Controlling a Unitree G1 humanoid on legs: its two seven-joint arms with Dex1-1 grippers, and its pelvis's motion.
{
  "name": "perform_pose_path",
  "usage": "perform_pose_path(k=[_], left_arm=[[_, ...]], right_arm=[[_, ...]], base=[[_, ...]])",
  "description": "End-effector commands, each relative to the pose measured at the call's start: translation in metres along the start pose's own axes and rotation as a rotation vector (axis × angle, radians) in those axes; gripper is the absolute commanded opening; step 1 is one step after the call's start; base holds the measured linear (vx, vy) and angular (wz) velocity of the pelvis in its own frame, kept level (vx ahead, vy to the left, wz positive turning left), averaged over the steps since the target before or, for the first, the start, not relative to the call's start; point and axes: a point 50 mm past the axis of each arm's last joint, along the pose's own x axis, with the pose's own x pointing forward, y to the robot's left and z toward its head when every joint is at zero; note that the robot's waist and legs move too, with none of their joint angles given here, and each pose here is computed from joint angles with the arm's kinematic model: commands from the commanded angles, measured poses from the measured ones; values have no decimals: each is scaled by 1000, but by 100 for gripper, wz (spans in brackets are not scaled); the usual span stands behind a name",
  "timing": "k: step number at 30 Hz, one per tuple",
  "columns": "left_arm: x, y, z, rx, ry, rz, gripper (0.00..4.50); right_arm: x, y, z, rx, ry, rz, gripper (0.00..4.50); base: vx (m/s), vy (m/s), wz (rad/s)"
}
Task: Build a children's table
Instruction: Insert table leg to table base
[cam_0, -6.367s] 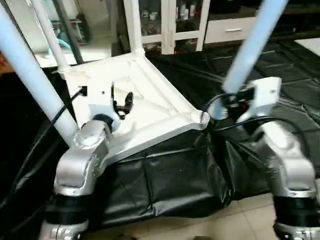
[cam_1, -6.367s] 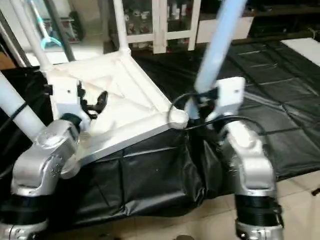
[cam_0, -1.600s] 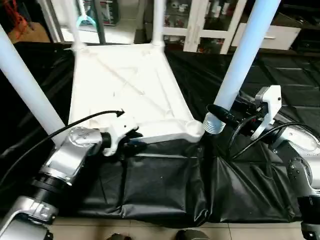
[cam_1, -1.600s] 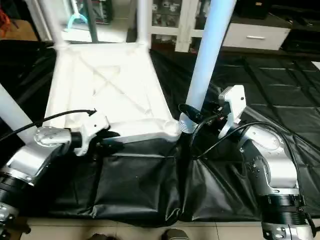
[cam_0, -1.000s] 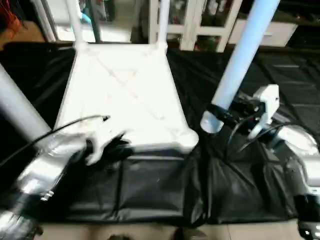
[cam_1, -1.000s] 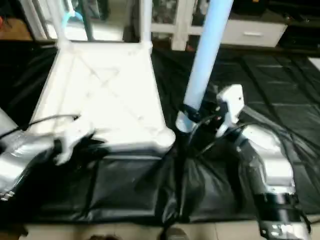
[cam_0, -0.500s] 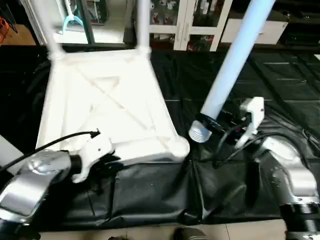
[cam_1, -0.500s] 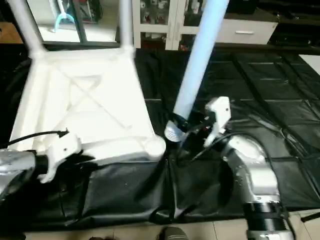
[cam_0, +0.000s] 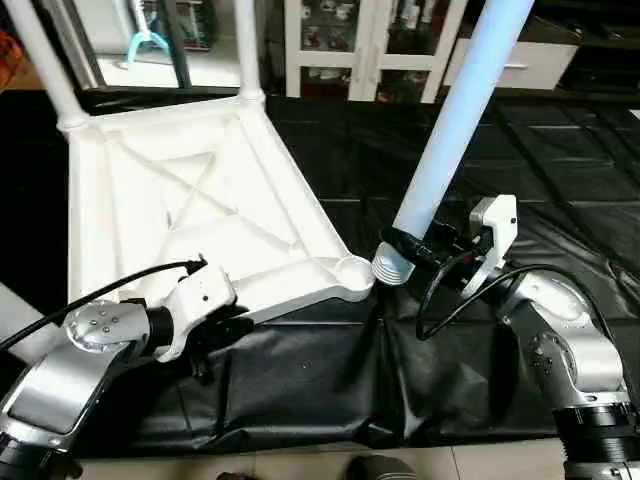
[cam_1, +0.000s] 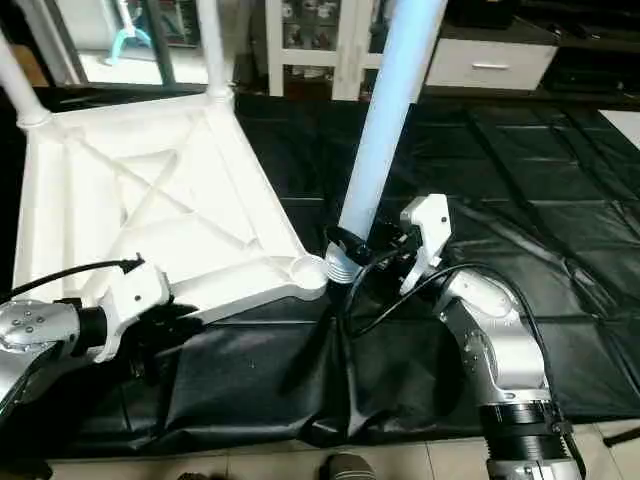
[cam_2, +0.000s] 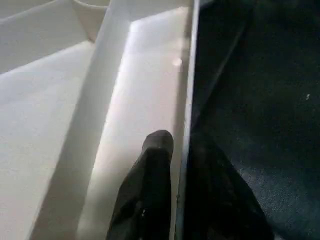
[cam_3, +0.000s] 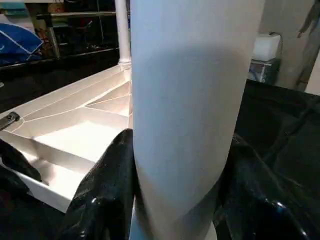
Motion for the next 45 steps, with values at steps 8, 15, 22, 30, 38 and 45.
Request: perform_pose_path(k=[8, 15, 22, 30, 38, 45], left_arm=[[9, -5, 26, 50, -148, -21, 129], [33, -2, 18, 101, -75, 11, 129], [37, 9, 21, 139, -62, 69, 129], [44, -1, 18, 146, -40, -52, 129], [50, 2, 16, 146, -14, -53, 129], [55, 4, 17, 139, -13, -62, 91]], right_arm=[[7, -3, 7, -8, -31, 20, 186], [20, 0, 1, 8, -38, 89, 186], [29, -5, -1, -13, -51, 107, 186], [31, -7, -5, -19, -10, 170, 186], [33, -8, -7, -32, -7, 193, 186], [33, -13, -14, -31, -17, 190, 186]], base=[[0, 0, 0], [0, 0, 0], [0, 0, 0], [0, 0, 0], [0, 0, 0], [0, 0, 0]])
